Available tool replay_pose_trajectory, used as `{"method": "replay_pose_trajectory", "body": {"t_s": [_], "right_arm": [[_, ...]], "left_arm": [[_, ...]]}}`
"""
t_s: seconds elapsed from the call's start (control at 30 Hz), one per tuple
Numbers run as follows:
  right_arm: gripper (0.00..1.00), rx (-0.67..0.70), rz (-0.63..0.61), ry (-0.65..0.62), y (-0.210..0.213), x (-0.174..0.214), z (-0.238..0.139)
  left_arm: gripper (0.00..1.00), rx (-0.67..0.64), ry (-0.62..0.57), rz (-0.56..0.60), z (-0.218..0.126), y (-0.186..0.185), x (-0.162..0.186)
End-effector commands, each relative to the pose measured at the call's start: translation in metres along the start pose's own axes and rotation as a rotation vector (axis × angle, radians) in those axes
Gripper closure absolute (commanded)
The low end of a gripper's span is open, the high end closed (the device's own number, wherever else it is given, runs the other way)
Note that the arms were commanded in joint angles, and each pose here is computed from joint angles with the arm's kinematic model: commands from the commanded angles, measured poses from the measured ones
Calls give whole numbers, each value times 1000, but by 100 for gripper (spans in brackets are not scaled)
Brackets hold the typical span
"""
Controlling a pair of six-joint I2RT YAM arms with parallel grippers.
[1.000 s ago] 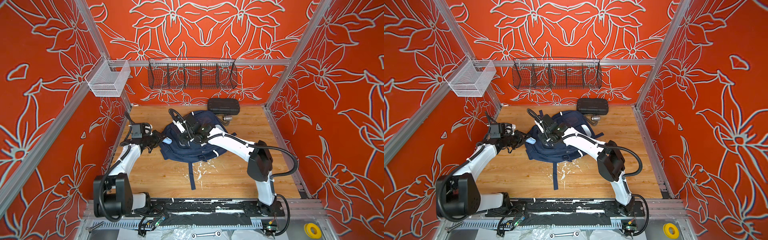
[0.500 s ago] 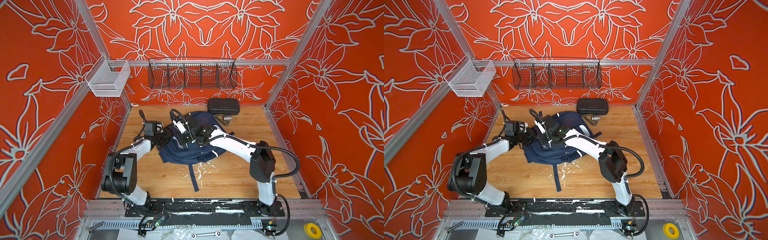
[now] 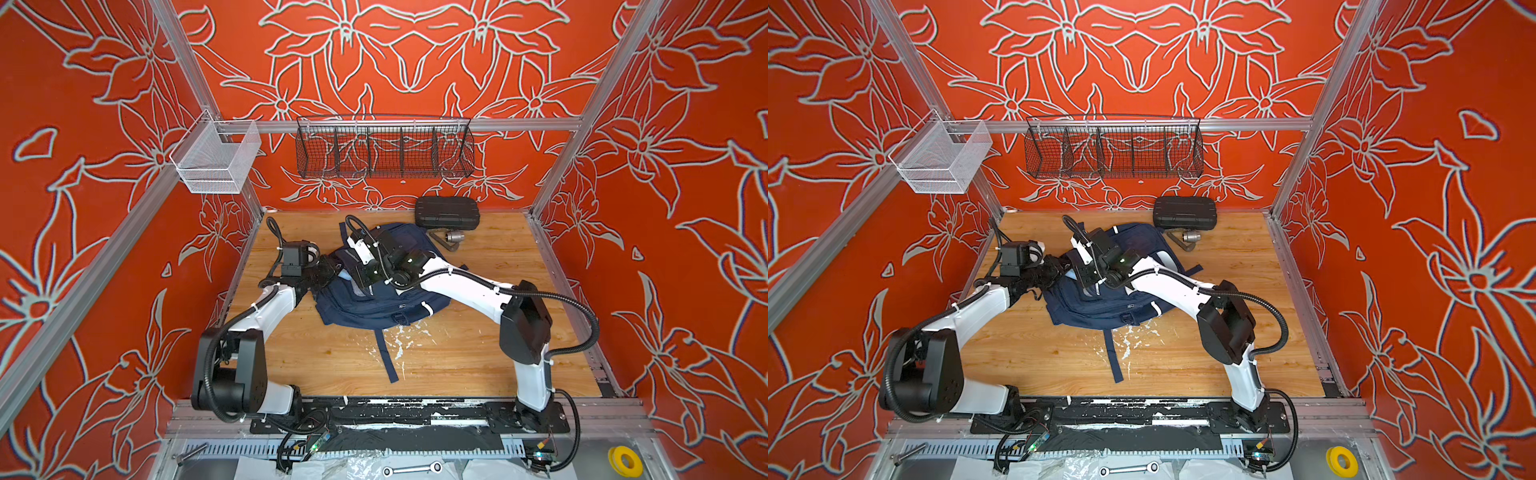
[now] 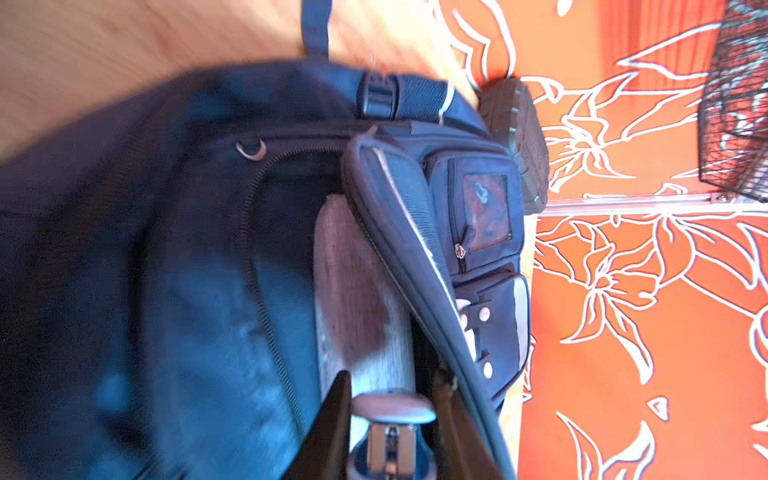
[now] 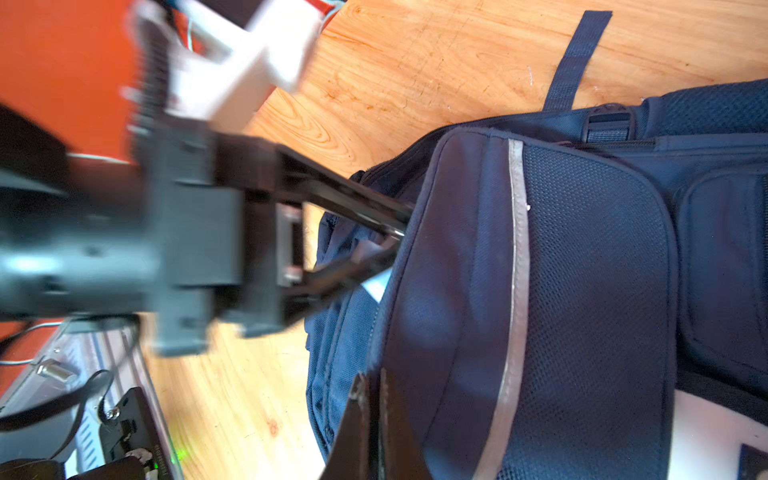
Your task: Pack the student bag
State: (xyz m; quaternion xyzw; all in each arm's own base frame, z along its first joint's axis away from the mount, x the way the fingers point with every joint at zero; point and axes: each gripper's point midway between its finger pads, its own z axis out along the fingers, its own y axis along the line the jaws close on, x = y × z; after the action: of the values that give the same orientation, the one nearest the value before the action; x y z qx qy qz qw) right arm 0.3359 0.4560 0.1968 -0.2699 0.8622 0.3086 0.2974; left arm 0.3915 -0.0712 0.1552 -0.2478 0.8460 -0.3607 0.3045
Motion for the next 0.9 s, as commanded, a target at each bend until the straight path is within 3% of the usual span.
{"method": "replay_pose_trajectory", "body": {"t_s": [0.0, 0.37, 0.63, 0.87], "right_arm": [[100, -131, -6, -71, 36, -27, -18], [100, -223, -34, -103, 54, -36, -25], [100, -295, -7, -104, 65, -39, -21], [100, -269, -4, -74, 59, -33, -14]], "left_arm": [[78, -17, 23, 58, -9, -1, -1], [82, -133, 149, 6, 30, 42, 9], [83, -207, 166, 27, 29, 57, 12], [79, -178, 90, 71, -5, 37, -6]]}}
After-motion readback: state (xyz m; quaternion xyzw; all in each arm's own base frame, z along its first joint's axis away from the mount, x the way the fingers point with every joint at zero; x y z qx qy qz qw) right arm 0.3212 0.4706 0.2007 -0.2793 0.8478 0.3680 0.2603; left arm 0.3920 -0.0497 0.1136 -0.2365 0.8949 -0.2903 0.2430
